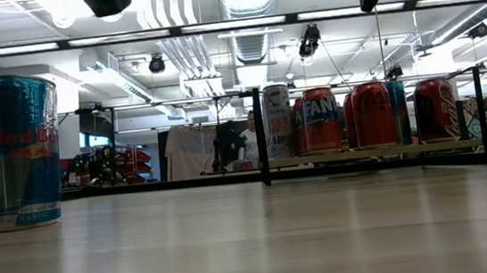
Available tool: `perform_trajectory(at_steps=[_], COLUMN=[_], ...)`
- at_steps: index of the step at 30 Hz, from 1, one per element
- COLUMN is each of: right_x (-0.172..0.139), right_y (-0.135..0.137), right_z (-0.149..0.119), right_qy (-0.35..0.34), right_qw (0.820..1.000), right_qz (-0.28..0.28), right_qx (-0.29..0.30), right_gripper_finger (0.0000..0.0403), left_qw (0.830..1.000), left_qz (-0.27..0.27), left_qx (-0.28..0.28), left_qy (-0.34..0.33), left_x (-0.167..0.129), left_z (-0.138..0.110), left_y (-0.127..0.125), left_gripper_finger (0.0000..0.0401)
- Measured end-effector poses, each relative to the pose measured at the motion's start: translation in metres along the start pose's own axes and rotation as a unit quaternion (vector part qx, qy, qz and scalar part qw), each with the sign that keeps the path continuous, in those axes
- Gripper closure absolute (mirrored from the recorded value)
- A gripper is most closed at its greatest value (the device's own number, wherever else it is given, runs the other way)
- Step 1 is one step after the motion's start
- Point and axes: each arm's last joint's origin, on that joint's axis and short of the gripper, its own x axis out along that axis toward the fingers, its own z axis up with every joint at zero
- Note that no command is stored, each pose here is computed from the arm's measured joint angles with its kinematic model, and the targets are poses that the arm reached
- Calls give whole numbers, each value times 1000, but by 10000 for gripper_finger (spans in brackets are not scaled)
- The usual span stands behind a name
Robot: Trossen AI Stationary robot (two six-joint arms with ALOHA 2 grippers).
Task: Place canned beverage on shelf
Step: Put the blue soda can on the shelf aligned with the other blue soda cans
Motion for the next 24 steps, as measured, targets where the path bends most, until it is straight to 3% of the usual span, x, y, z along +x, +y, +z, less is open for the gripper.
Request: perform_trajectory(at_steps=[5,13,24], right_x=[1,6,22], right_y=[0,3,9], right_z=[1,1,-7], right_qy=[-7,-17,-7], right_qw=[1000,1000,1000], right_qz=[2,7,10], right_qx=[-12,-14,1], right_gripper_finger=[394,394,394], left_qw=[998,996,992], left_qz=[13,43,90], left_qx=[-43,-46,-35], left_qy=[49,68,84], left_x=[3,16,32], left_z=[-15,-29,-47], left_y=[-15,-27,-35], left_gripper_finger=[211,206,110])
